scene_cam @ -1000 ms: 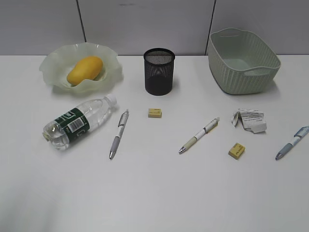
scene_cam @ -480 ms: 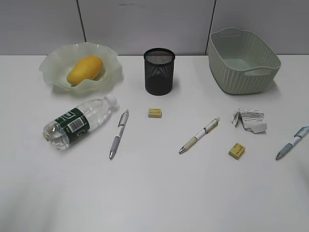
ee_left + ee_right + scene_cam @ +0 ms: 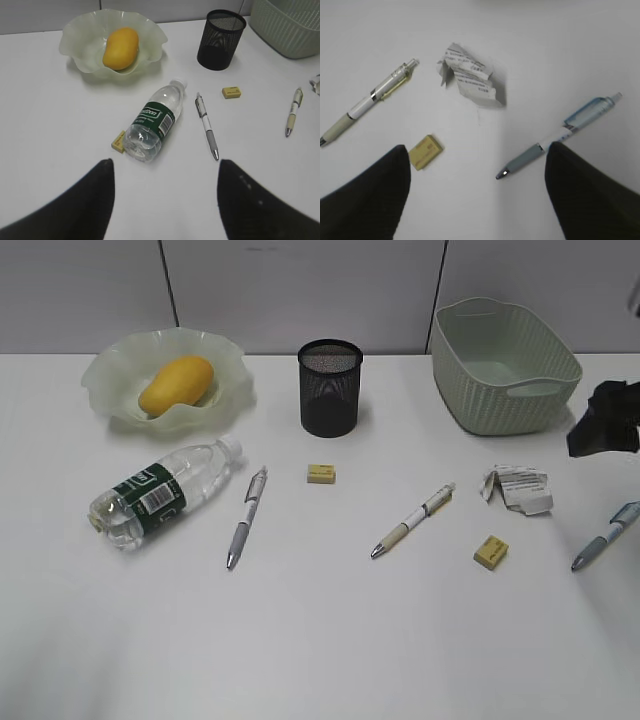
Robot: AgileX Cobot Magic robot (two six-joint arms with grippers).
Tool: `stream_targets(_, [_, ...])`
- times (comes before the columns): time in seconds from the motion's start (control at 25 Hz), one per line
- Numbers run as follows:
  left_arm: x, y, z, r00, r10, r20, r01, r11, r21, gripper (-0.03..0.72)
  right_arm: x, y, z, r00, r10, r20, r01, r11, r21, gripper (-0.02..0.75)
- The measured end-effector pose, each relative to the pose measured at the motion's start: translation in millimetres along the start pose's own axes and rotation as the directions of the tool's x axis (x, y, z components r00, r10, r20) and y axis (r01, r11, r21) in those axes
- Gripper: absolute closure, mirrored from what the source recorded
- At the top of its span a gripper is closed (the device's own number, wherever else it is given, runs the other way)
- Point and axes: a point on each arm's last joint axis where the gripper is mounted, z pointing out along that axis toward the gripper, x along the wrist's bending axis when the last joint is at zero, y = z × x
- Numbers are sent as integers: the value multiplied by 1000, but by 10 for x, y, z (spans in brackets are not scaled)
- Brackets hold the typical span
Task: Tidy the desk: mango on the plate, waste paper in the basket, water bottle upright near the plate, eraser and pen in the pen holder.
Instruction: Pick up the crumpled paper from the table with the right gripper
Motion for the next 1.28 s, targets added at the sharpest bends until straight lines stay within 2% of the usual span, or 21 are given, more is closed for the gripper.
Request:
stream_targets(0.36, [0, 0, 0, 1000, 0, 0, 0, 1000, 0, 200, 166, 23, 579, 996, -85, -17, 85, 996, -18, 80])
stream_targets(0.96, [15, -49, 42, 1000, -4, -6, 4, 1000, -2, 203, 65, -30, 1335, 991, -127, 37, 127, 992, 16, 99])
stream_targets(1.08, [15, -51, 43, 1000, -4, -6, 4, 1000, -2, 203, 65, 17, 1406, 991, -128, 37, 127, 992, 13, 158])
stream_targets(1.28, [16, -54, 45, 1000, -4, -6, 4, 1000, 0, 207, 67, 47, 1426, 991, -128, 37, 128, 992, 9, 370])
